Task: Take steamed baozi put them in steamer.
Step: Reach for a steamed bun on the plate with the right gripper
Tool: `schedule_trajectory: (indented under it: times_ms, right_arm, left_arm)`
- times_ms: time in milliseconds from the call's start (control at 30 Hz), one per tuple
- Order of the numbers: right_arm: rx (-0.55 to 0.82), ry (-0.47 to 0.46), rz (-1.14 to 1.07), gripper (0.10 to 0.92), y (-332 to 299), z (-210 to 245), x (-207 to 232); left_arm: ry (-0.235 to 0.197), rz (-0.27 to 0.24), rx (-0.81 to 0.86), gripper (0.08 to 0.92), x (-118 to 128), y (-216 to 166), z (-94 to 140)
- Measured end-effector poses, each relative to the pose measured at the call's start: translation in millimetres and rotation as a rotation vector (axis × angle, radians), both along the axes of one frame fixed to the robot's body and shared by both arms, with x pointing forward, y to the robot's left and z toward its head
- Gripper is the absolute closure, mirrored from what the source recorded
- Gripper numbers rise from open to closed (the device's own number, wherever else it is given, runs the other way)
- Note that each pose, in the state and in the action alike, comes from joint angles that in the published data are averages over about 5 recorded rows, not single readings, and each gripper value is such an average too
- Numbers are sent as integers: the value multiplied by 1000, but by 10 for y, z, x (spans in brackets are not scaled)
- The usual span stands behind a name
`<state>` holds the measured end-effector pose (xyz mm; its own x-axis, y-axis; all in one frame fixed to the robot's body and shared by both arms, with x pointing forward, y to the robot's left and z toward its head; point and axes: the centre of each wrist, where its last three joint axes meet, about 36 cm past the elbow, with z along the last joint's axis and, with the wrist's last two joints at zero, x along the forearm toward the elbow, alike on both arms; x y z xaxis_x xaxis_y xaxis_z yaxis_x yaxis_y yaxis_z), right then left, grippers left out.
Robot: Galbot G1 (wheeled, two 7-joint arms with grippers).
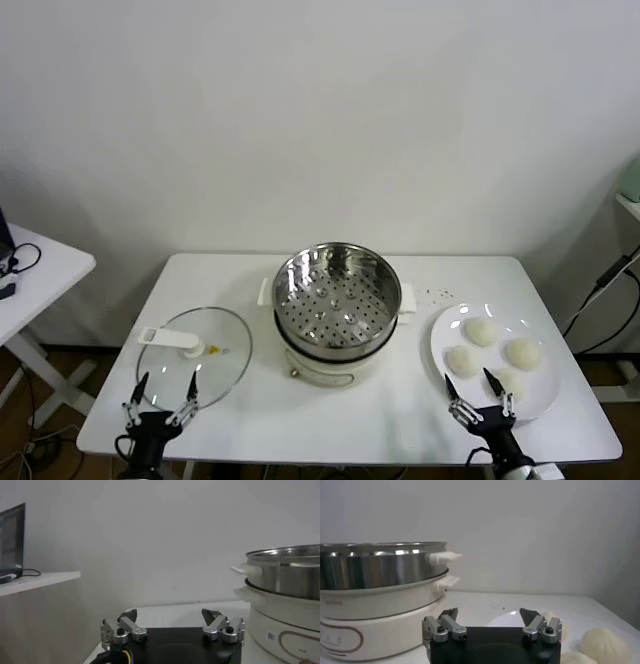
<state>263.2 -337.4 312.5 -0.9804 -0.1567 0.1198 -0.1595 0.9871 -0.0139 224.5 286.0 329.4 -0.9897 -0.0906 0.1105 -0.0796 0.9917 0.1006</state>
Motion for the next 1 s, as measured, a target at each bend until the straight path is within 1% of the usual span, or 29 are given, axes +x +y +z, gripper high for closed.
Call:
schedule_trajectory:
  times_ms: [100,267,467,733,1000]
  right_arm:
    - [-28,-10,16,200,-85,68,88]
    - [-124,-24,83,200,-364,303,395]
    - [-275,4,225,200,-767,650,883]
    - [-494,94,431,200,-1305,1146,1527]
    - [-700,226,676,200,-1653,1689,2206]
  left_arm:
    - [-2,0,2,177,6,0,2]
    - [-3,-10,12,177,15,-4,24]
    - [-13,-28,24,177,44,-30,63]
    - [-24,-37,38,177,106,-1,96]
    - [-25,-34,49,177,177,65,119]
